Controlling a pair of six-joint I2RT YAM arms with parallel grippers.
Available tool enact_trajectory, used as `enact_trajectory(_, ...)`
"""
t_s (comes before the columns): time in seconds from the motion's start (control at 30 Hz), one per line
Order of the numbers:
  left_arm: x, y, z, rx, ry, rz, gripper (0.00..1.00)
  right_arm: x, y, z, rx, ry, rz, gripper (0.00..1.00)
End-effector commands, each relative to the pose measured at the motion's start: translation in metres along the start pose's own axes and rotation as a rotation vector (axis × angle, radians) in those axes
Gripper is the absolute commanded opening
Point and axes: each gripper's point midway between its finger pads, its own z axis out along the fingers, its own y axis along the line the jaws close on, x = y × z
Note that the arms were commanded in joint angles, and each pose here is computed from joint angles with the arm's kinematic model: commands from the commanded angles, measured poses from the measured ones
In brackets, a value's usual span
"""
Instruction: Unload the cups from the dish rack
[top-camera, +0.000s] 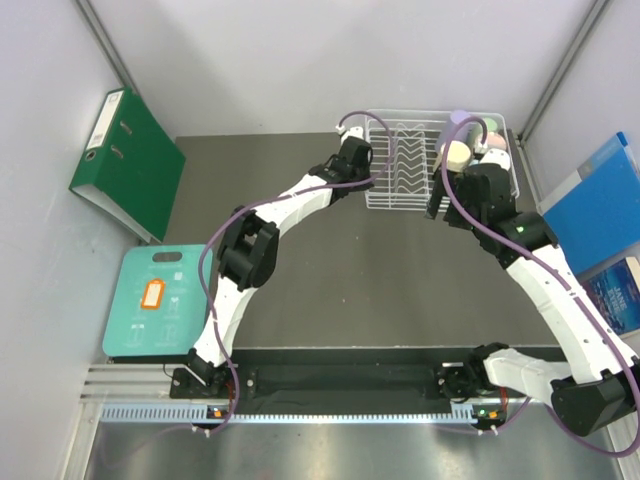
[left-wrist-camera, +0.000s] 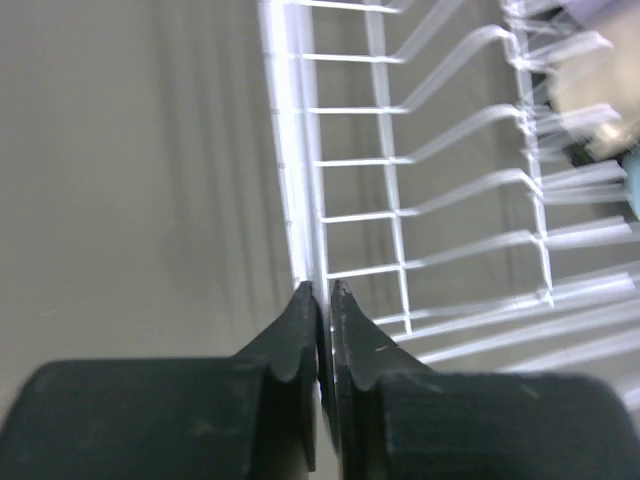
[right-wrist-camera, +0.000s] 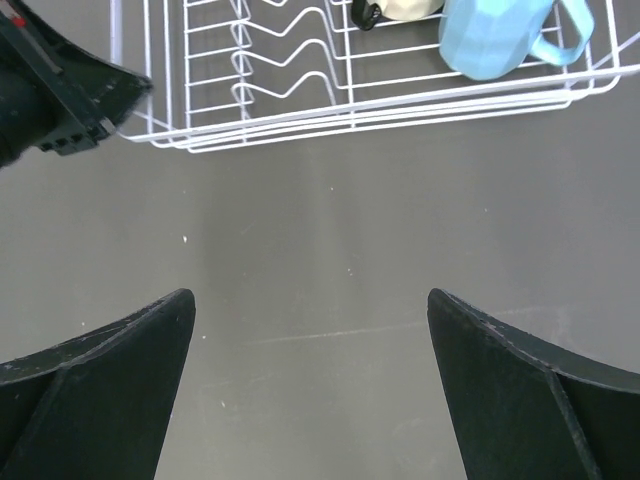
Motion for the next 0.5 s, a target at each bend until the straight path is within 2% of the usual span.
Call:
enact_trajectory(0.0, 0.023, 0.049, -0.011, -0.158, 0.116, 0.098, 0.00, -0.009, 0.009, -0.003, -0.033, -0.042, 0.019, 0.99)
enact_trajectory(0.2, 0.037, 0.068, -0.034, -0.216, 0.162, 0.145, 0.00, -0.010, 0.004, -0.004, -0.010, -0.060, 0.015, 1.00)
enact_trajectory(0.37, 0.046, 0.081, -0.072, -0.247, 0.219, 0.167, 0.00, -0.010, -0.004, -0.006, 0.014, -0.076, 0.016, 1.00)
enact_trajectory(0.4, 0.060, 0.090, -0.079, -0.270, 0.257, 0.177, 0.00, -0.008, -0.005, -0.006, 0.019, -0.075, 0.016, 0.99)
enact_trajectory(0.47, 0.057, 0.094, -0.094, -0.278, 0.247, 0.183, 0.00, -0.008, -0.005, -0.006, 0.019, -0.077, 0.019, 1.00)
